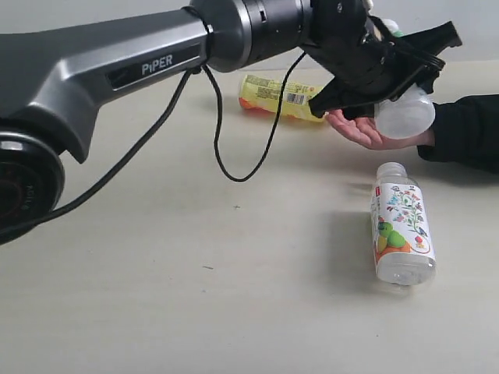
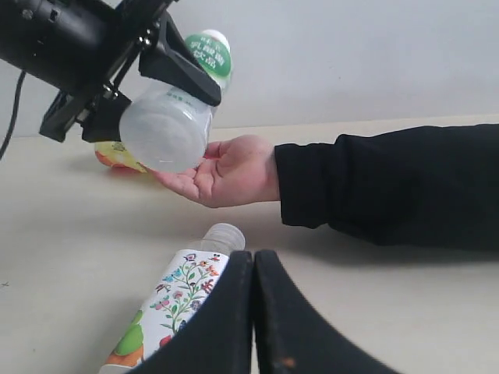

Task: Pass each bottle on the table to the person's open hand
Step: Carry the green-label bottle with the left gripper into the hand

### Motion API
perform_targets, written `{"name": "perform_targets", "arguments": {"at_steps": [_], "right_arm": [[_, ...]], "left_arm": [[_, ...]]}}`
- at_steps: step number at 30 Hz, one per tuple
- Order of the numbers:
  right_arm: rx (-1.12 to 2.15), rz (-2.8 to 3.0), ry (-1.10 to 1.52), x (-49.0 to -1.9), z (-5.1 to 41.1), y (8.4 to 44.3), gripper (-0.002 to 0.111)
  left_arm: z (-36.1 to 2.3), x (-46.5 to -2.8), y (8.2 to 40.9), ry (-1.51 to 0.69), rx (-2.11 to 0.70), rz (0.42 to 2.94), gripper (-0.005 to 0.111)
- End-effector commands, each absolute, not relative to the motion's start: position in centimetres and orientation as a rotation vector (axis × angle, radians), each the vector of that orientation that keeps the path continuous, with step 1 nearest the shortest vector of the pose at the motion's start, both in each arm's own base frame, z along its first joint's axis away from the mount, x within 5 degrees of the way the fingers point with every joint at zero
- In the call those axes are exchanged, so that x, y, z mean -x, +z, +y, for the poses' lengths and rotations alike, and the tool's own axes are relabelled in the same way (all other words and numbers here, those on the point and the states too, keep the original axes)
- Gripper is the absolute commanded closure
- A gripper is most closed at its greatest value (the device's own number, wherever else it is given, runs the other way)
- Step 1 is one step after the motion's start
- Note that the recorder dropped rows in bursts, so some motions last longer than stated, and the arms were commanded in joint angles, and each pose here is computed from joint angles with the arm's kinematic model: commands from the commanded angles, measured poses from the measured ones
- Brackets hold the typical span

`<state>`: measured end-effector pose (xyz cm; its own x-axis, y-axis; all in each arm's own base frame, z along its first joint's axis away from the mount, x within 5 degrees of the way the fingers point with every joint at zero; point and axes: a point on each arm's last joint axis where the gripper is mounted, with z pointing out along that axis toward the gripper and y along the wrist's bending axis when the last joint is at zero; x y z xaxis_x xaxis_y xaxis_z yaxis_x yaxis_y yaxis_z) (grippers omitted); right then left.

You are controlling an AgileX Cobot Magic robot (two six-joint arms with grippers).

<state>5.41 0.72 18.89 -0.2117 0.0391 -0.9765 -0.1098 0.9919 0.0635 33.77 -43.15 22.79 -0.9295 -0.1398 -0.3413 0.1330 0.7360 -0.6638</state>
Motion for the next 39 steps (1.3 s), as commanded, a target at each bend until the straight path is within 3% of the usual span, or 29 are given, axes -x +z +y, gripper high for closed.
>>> {"name": "perform_targets", "arguments": {"at_steps": [1, 17, 22, 29, 32, 39], "right_arm": [[0.05, 1.769, 0.131, -5.4, 0.7, 18.9, 0.108], [0.049, 1.769, 0.133, -5.4, 0.7, 18.9, 0.108], [0.049, 1.769, 0.133, -5.4, 0.7, 18.9, 0.108], [0.051, 1.769, 0.13, -5.4, 0.7, 18.9, 0.108], [0.051, 1.769, 0.13, -5.4, 0.7, 18.9, 0.108], [0.051, 1.769, 0.13, -5.4, 0.7, 18.9, 0.108]], "left_arm": [[-42.9, -35.7, 21.2, -1.118, 0.08, 2.539, 0.107], [-42.1, -37.6, 16.8, -1.168, 0.2, 2.616, 0.105], [-42.2, -37.7, 16.9, -1.191, 0.222, 2.598, 0.085], [-42.3, -37.8, 16.9, -1.193, 0.221, 2.59, 0.039], [-42.3, -37.9, 17.0, -1.197, 0.224, 2.577, 0.024], [-42.3, -37.9, 17.0, -1.198, 0.225, 2.574, 0.022]]}}
